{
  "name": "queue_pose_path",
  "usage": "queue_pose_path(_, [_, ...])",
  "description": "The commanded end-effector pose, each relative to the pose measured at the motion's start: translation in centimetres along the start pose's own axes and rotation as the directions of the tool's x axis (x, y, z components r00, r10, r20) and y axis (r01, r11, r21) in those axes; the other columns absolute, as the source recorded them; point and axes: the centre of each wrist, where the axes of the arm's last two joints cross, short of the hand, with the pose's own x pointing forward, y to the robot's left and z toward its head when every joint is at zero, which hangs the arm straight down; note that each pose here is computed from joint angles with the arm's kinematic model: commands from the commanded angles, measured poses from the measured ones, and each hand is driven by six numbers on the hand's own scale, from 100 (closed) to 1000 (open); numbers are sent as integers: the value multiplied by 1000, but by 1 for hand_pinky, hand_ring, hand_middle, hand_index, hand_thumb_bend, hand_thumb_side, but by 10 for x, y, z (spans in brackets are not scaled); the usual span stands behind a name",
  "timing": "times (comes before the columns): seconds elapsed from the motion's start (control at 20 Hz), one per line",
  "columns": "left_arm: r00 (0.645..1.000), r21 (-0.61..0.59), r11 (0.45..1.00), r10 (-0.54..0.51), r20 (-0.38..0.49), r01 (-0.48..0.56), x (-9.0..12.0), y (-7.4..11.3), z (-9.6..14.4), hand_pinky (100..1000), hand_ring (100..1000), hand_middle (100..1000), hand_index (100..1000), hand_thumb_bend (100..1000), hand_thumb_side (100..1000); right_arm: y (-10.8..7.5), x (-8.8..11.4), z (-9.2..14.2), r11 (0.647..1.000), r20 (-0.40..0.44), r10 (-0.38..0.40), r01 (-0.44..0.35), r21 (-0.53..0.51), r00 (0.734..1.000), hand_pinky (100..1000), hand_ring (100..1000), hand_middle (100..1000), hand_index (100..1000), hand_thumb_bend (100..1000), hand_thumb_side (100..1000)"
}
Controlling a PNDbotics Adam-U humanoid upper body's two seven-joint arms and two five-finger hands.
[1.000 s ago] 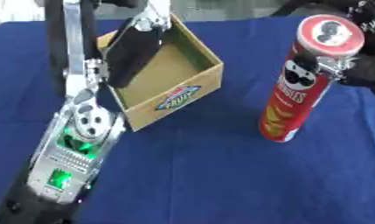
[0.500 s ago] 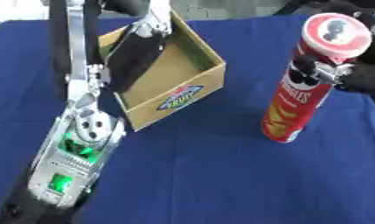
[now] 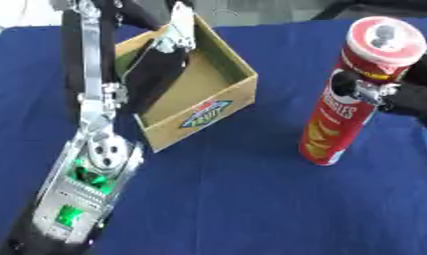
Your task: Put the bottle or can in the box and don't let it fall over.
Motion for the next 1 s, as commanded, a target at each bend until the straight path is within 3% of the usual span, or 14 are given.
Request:
queue_pose_path(0.05, [1000,4,1000,5,20,-5,5,3,-1,551,426,609,698,168,340,-3,7,1,1000,25,18,-18,-4,1000,1000,1000,1000,1000,497,213])
queue_pose_path(0.65, [1000,0,1000,-3,-20,3,0,4,3,547,418,606,693,152,354,2,3,3,1000,1,-15,15,19,1000,1000,1000,925,940,488,204])
queue_pose_path(1.0, [1000,3,1000,-10,-20,10,-1,5,4,557,411,597,683,147,363,3,3,2,999,11,-18,18,28,1000,1000,987,815,845,417,195])
